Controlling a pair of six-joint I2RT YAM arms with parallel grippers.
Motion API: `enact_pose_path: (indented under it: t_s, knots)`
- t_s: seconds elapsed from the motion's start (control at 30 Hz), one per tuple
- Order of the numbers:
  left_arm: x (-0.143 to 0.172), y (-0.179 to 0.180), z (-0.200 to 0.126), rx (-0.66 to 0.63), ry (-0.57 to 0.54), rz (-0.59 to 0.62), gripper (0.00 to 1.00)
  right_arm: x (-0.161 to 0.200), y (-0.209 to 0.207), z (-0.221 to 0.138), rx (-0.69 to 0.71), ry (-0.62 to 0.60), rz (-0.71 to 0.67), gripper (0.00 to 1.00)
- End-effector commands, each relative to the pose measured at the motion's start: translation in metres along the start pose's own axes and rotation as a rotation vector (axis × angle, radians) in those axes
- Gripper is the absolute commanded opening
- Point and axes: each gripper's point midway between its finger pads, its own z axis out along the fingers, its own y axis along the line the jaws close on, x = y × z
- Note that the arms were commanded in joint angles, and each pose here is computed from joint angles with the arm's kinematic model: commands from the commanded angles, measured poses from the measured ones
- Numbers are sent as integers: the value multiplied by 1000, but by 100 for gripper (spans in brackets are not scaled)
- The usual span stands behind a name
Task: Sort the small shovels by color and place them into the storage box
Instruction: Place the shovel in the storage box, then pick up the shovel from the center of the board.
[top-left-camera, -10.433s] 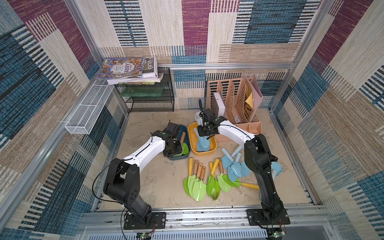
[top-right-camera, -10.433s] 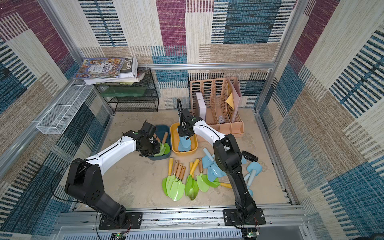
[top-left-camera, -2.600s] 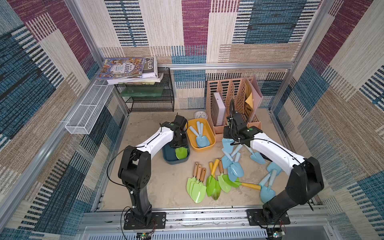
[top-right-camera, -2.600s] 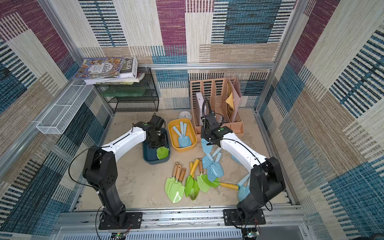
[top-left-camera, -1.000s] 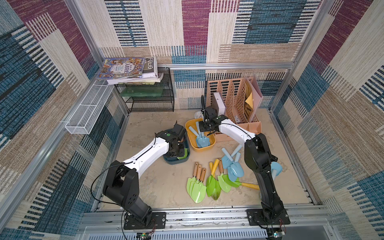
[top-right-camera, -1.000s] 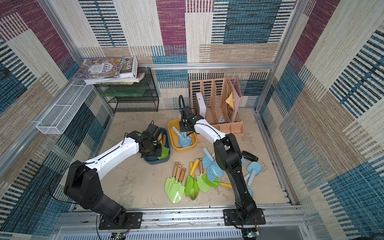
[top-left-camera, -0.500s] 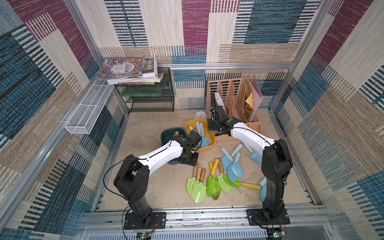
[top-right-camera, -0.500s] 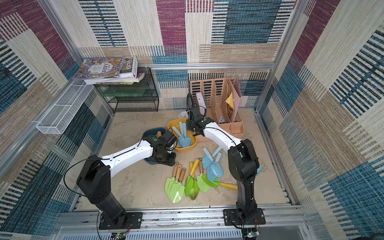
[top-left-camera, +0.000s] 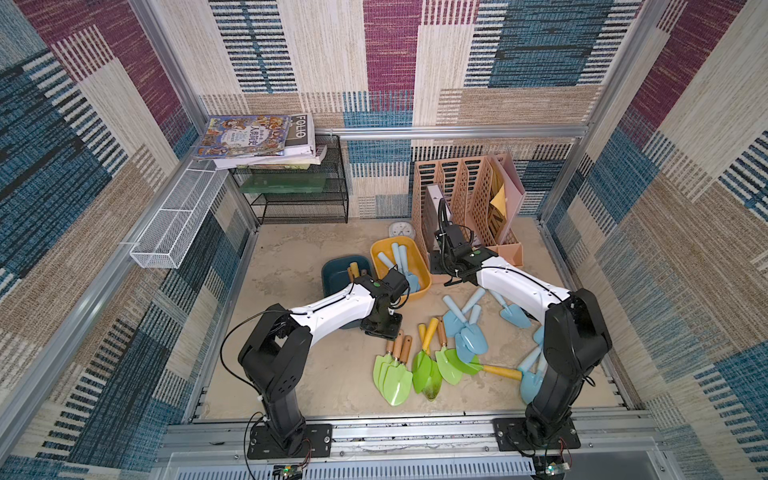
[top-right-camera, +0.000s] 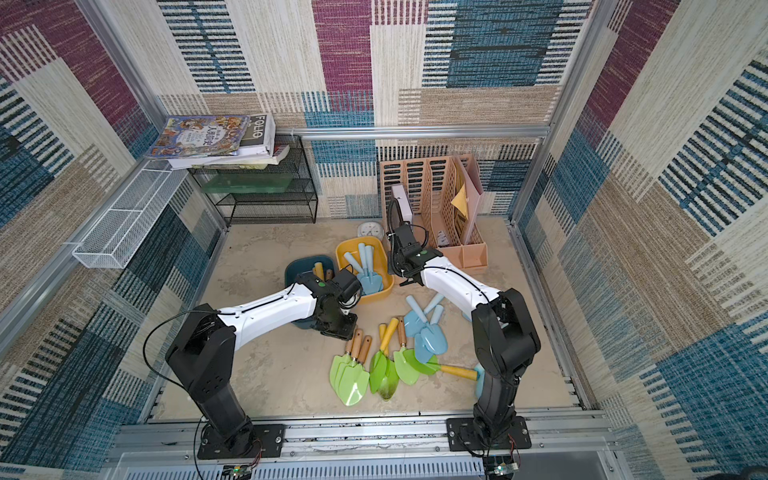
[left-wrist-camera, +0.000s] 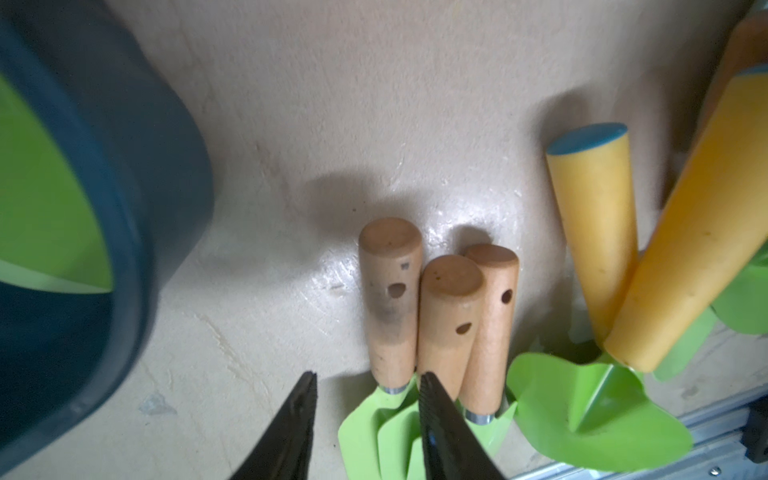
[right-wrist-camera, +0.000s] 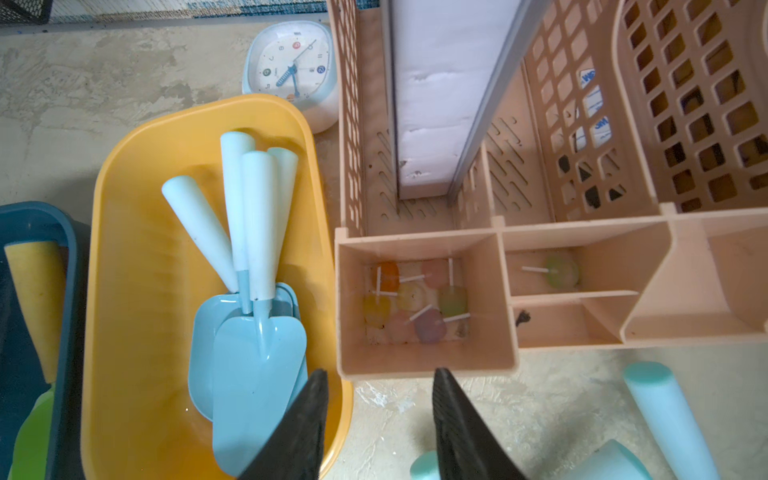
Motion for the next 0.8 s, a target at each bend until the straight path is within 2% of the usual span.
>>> enact_pose_path:
  t_s: [0.0,0.57,0.77]
  knots:
    - [1,-2,7,8,21,-8,43,-6,-2,-4,4,-30,18,44]
    - [12,1,46,1,110,-38,39,-1,-15,-9,17,-21,18,43]
    - [11,-2,51,3,121,-31,20,2,-20,-8,27,-15,22,43]
